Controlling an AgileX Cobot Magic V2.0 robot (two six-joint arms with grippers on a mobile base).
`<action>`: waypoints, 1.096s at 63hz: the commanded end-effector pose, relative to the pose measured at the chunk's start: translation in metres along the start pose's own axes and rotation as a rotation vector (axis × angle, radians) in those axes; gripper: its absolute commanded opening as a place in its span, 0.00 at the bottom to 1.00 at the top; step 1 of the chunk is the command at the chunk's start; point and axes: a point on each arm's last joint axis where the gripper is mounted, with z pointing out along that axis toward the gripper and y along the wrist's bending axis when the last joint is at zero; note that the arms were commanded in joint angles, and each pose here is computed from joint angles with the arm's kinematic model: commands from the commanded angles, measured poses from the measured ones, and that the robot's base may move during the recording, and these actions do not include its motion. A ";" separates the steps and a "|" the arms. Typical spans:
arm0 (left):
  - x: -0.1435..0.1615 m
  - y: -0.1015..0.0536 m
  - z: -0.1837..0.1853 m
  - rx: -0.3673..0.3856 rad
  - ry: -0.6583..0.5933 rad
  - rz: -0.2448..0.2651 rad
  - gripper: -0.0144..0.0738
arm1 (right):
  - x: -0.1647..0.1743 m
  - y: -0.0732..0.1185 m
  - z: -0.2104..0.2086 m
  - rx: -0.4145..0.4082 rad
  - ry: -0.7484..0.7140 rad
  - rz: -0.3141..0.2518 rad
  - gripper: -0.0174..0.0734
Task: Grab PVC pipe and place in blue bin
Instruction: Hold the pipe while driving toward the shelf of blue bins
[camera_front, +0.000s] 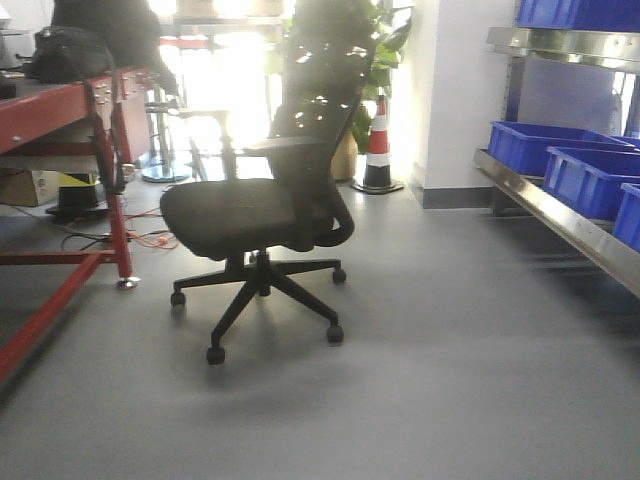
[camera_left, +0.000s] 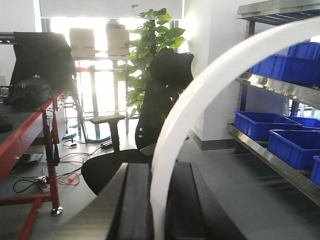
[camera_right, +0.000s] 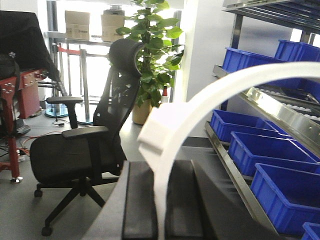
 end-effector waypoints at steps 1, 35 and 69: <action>-0.003 0.000 -0.001 0.002 -0.029 -0.003 0.04 | -0.002 0.000 -0.001 0.004 -0.026 -0.016 0.01; -0.003 0.000 -0.001 0.002 -0.029 -0.003 0.04 | -0.002 0.000 -0.001 0.004 -0.026 -0.016 0.01; -0.003 0.000 -0.001 0.002 -0.029 -0.003 0.04 | -0.002 0.000 -0.001 0.004 -0.026 -0.016 0.01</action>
